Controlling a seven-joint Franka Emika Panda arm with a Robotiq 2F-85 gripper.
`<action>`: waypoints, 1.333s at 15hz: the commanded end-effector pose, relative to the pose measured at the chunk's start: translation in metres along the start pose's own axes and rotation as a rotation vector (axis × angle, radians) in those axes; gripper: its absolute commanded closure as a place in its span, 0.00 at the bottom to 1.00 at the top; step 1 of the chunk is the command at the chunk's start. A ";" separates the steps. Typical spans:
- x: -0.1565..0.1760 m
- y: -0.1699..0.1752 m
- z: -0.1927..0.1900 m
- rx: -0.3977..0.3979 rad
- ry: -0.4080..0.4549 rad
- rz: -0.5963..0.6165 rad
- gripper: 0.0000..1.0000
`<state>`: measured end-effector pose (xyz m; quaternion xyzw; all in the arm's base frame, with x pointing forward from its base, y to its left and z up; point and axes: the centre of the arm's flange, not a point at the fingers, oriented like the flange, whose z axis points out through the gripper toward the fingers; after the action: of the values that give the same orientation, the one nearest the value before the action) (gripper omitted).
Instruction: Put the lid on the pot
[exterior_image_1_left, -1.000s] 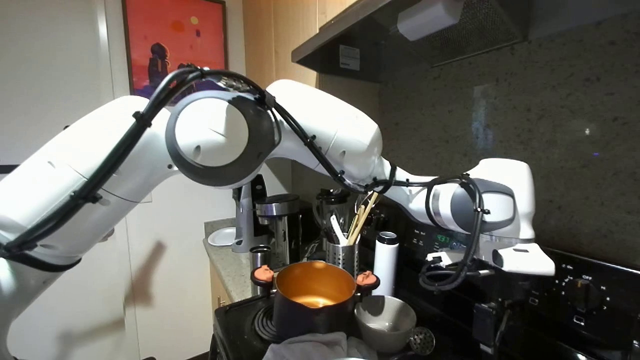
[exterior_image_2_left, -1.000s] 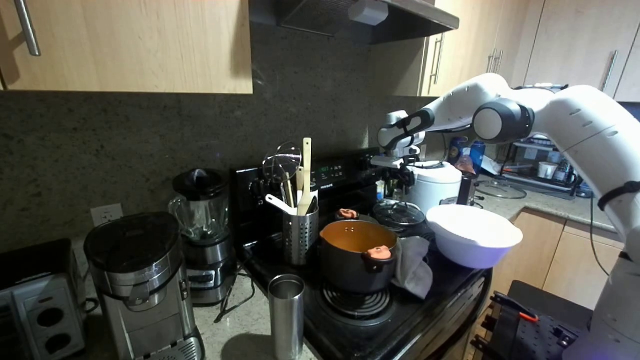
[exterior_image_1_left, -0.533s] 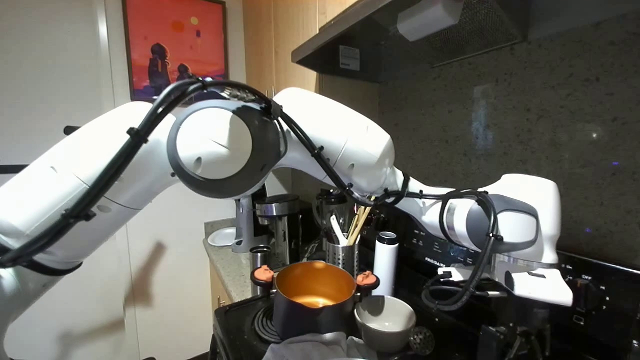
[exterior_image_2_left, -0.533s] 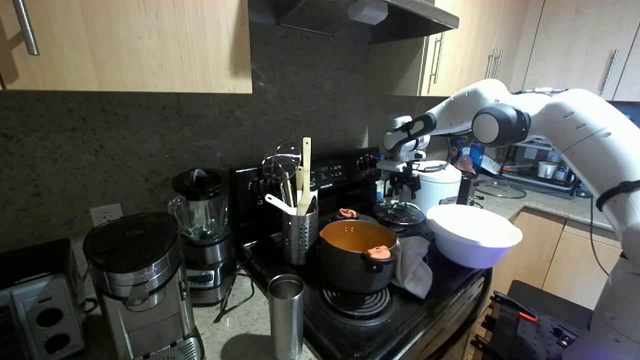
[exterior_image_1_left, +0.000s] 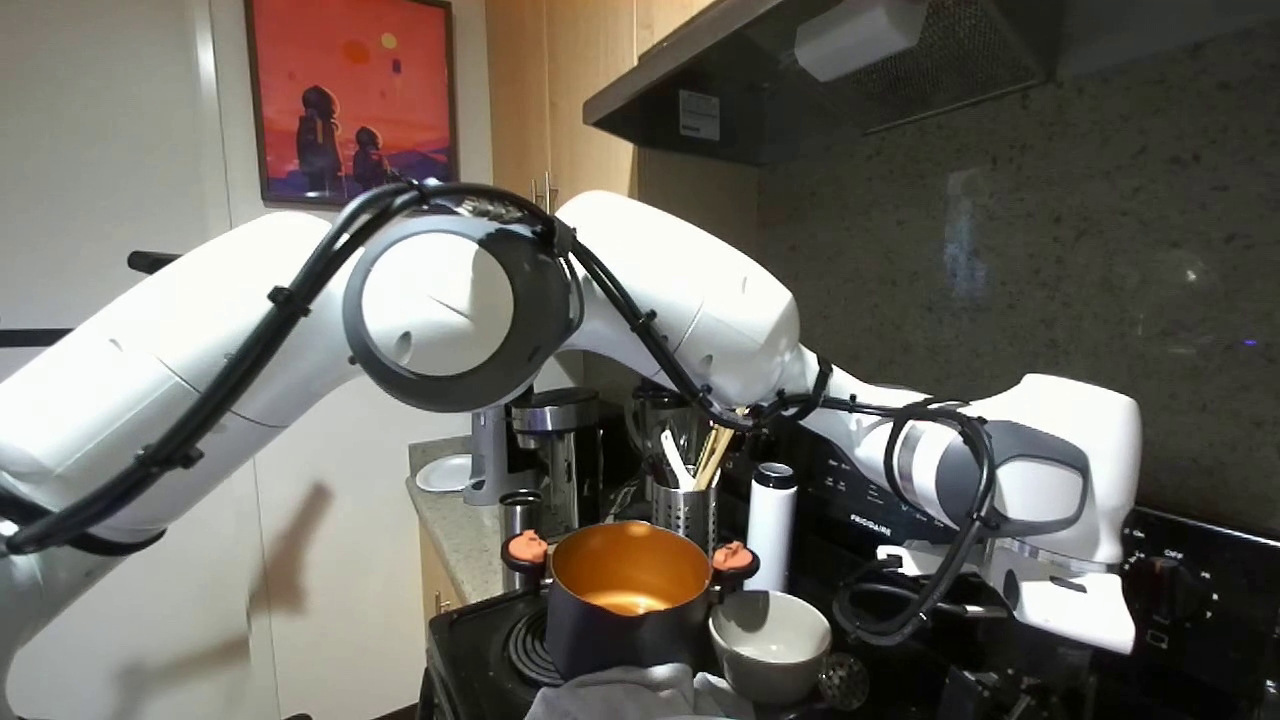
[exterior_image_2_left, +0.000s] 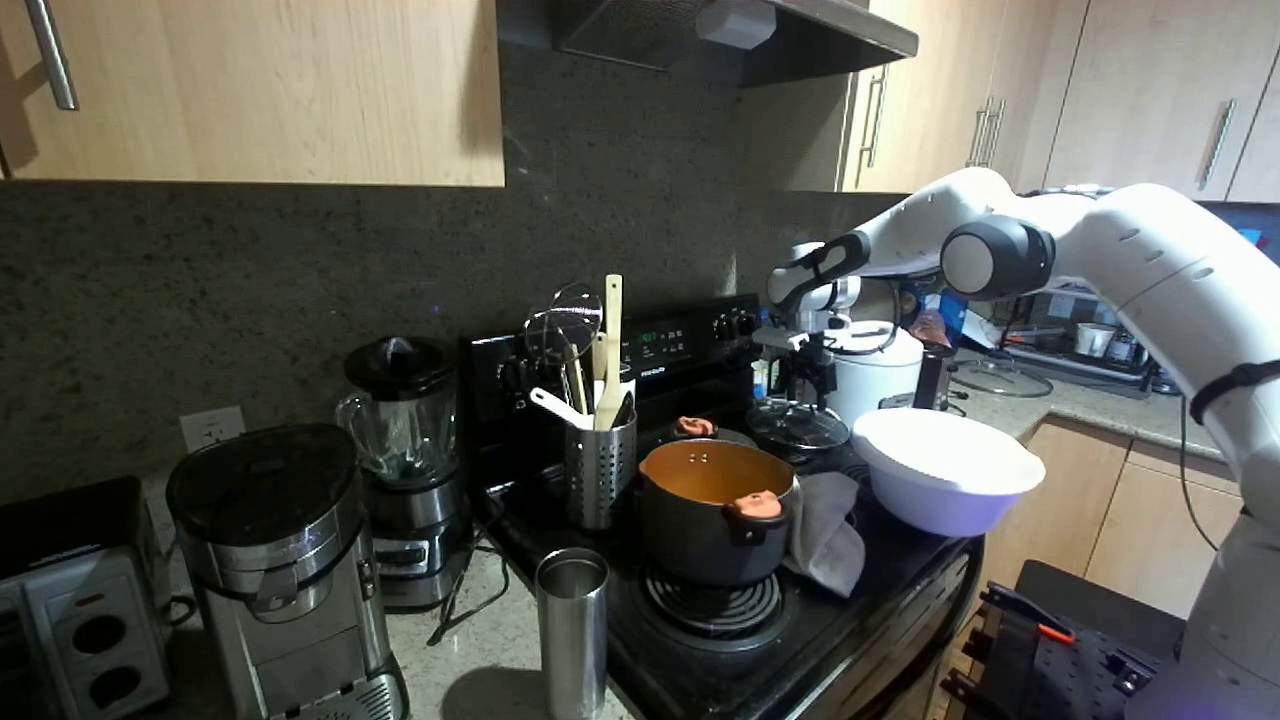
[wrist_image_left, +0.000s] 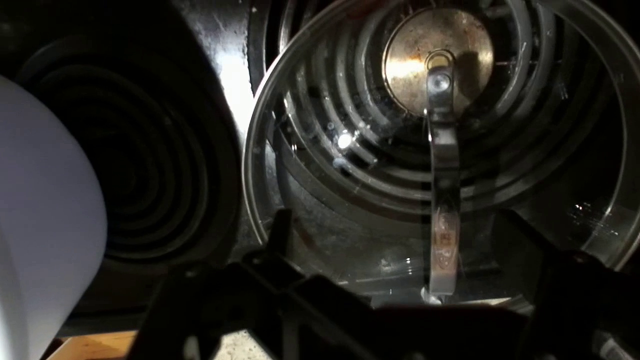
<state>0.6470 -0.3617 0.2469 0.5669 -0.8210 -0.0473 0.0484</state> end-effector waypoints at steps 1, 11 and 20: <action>-0.002 -0.006 0.005 0.015 -0.029 0.042 0.00; 0.002 -0.014 -0.002 0.064 -0.027 0.077 0.66; 0.004 -0.013 -0.007 0.089 -0.026 0.109 0.92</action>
<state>0.6559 -0.3689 0.2483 0.5384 -0.8420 -0.0215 0.0272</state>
